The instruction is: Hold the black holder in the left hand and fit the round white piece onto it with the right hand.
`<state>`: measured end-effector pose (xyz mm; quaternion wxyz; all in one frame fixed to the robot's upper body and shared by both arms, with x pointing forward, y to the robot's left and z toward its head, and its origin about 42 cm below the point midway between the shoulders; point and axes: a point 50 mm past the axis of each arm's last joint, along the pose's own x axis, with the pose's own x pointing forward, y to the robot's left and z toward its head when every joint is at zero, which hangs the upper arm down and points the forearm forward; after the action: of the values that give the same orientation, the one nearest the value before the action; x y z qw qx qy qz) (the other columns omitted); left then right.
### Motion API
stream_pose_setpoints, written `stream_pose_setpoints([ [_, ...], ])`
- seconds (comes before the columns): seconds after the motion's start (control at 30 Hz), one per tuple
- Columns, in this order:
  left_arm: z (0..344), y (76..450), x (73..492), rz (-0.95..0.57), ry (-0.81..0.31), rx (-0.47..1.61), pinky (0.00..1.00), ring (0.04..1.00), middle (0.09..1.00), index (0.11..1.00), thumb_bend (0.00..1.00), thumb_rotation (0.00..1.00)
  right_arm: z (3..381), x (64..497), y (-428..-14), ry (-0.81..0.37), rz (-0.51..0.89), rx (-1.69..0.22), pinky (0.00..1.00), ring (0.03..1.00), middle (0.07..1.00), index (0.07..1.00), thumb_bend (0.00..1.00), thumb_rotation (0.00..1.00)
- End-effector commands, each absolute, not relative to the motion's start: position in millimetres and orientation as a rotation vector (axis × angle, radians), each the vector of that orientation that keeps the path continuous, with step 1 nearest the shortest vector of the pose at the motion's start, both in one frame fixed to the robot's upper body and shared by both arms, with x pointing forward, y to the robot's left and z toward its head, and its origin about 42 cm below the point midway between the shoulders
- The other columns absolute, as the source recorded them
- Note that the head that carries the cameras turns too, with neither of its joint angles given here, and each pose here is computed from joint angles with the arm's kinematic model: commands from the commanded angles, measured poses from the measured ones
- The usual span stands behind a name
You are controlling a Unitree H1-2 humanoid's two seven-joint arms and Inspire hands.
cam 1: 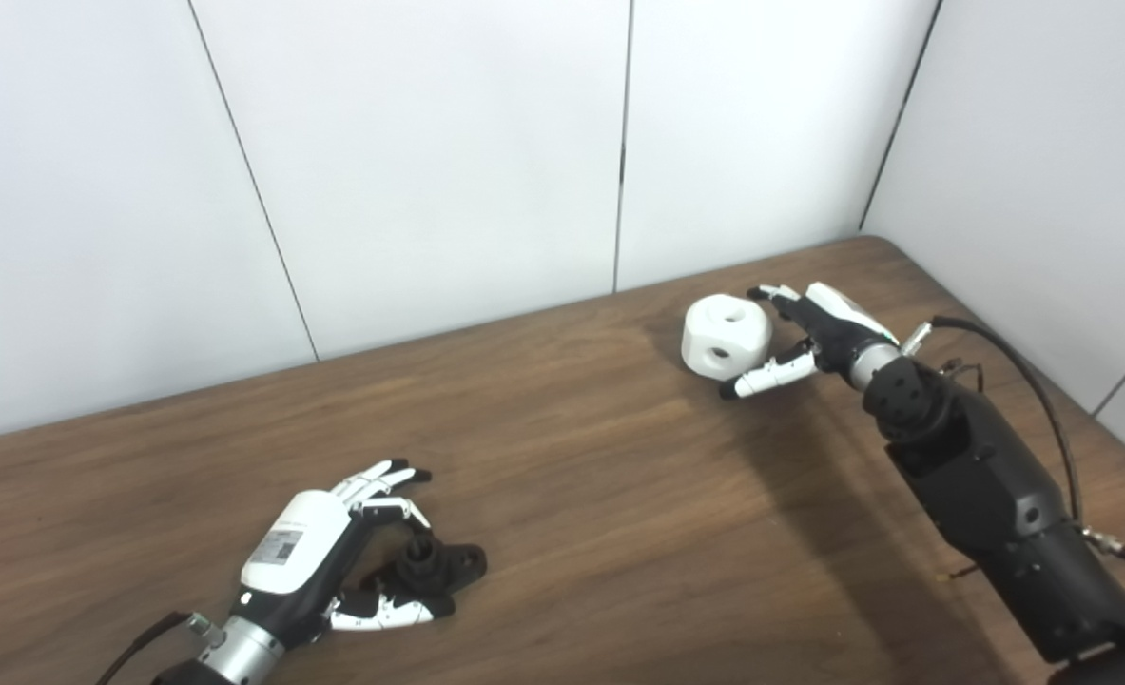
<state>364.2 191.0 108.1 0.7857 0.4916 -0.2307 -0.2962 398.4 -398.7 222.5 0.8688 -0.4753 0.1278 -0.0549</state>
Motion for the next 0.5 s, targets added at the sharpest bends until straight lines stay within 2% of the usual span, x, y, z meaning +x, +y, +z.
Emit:
stream_pose_setpoints([
  [0.0, 33.6, 214.2, 308.3, -0.850, -0.209, 1.187, 0.88, 0.915, 0.862, 0.485, 0.52, 0.05, 246.2, 406.6, -398.0, 0.171, -0.174, -1.024, 0.72, 0.930, 1.000, 0.911, 0.99, 0.40],
  [0.07, 33.7, 213.6, 307.9, -0.851, -0.207, 1.185, 0.89, 0.917, 0.862, 0.485, 0.52, 0.05, 242.7, 407.4, -395.0, 0.167, -0.186, -1.021, 0.73, 0.929, 1.000, 0.903, 0.98, 0.40],
  [0.17, 34.8, 212.1, 308.1, -0.854, -0.204, 1.185, 0.89, 0.923, 0.866, 0.485, 0.52, 0.05, 238.1, 409.1, -389.3, 0.172, -0.220, -1.030, 0.76, 0.928, 0.989, 0.882, 0.93, 0.51],
  [0.23, 34.1, 211.7, 307.8, -0.851, -0.209, 1.179, 0.89, 0.922, 0.864, 0.485, 0.52, 0.05, 235.4, 409.9, -384.6, 0.178, -0.251, -1.038, 0.75, 0.924, 0.979, 0.871, 0.91, 0.55],
  [0.47, 33.5, 212.1, 305.4, -0.851, -0.207, 1.172, 0.90, 0.924, 0.866, 0.485, 0.52, 0.05, 229.5, 412.5, -374.8, 0.184, -0.298, -1.031, 0.78, 0.929, 0.964, 0.854, 0.90, 0.53],
])
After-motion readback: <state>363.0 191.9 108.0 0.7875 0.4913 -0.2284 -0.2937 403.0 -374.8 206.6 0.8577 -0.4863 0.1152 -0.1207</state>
